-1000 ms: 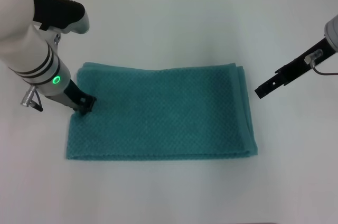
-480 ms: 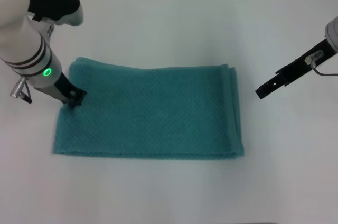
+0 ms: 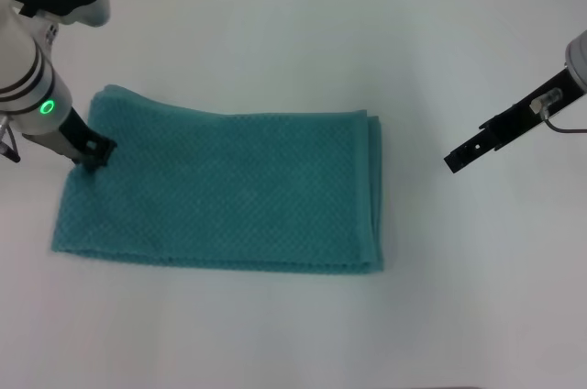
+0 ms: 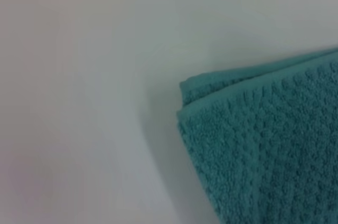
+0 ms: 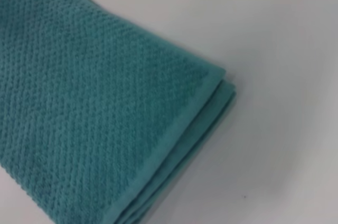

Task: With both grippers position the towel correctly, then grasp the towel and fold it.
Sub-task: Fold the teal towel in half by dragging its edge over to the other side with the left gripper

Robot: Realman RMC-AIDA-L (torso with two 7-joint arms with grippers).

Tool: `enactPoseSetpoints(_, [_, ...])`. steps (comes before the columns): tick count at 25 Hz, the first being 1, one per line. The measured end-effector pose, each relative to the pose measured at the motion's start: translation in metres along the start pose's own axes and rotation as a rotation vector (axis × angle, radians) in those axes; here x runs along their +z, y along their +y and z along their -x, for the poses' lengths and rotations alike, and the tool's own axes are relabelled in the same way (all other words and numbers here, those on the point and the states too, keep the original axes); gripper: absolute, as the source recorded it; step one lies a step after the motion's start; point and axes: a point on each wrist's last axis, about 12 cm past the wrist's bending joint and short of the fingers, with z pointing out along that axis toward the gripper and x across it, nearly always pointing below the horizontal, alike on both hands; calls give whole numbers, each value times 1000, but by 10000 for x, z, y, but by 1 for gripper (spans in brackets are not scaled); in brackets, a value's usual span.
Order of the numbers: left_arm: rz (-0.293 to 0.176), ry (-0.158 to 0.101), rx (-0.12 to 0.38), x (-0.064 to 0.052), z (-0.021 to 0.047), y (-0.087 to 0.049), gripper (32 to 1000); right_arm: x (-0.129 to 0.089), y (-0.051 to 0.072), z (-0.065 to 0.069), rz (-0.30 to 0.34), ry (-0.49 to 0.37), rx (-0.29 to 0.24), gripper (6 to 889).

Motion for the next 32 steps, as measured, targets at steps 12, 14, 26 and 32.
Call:
enactPoseSetpoints(12, [38, 2, -2, -45, 12, 163, 81, -3, 3, 7, 0, -1, -4, 858])
enactPoseSetpoints(14, [46, 4, -3, -52, 10, 200, 81, -5, 6, 14, -1, -1, -6, 858])
enactPoseSetpoints(26, [58, 26, -16, -53, -41, 288, 81, 9, -10, -1, -4, -5, -1, 858])
enactPoseSetpoints(32, [22, 41, 19, -201, 77, 81, 81, 27, -16, -10, -3, -3, 3, 858])
